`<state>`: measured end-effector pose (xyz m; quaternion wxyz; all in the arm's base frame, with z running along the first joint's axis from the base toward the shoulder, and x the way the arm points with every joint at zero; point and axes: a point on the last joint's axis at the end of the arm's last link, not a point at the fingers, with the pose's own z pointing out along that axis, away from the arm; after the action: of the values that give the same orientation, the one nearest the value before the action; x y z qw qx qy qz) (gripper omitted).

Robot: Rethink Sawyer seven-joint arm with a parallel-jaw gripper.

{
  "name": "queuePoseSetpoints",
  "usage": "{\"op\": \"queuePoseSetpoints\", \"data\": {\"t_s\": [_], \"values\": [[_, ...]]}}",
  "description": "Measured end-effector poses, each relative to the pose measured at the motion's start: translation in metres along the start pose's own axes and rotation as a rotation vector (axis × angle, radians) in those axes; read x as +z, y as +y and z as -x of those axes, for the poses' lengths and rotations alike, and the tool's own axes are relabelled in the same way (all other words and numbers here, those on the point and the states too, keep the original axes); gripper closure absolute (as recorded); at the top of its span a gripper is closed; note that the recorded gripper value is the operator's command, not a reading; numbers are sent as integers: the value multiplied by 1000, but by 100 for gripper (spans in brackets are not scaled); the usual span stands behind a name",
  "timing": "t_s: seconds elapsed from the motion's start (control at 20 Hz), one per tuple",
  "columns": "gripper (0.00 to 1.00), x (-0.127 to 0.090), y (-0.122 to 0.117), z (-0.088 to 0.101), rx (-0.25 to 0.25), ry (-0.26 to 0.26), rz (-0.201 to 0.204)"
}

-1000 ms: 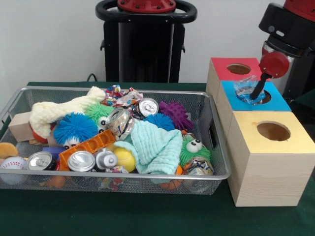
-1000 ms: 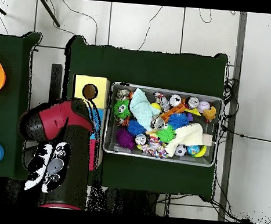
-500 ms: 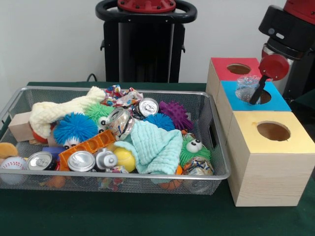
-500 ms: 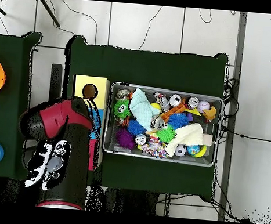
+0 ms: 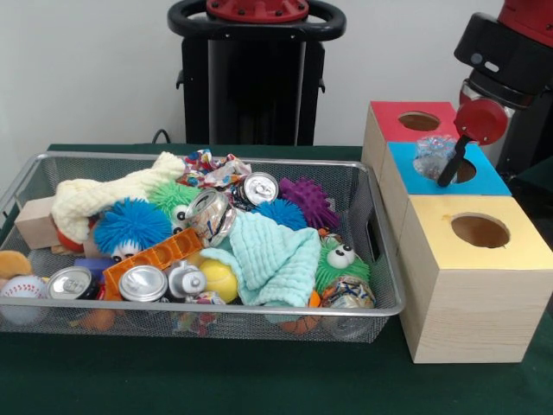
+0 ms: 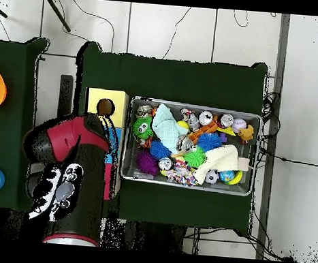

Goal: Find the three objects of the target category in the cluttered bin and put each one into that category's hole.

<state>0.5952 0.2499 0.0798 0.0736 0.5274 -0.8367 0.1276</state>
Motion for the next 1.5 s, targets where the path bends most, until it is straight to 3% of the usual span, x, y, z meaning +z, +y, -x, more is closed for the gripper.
{"op": "queuePoseSetpoints", "data": {"t_s": [0.4, 0.9, 1.15, 1.5], "values": [[0, -20, -8, -2, 11, -21, -23], [0, -79, -25, -1, 82, -104, -43], [0, -97, -31, -4, 107, -130, -47], [0, -99, -51, -51, 186, -122, -22]]}}
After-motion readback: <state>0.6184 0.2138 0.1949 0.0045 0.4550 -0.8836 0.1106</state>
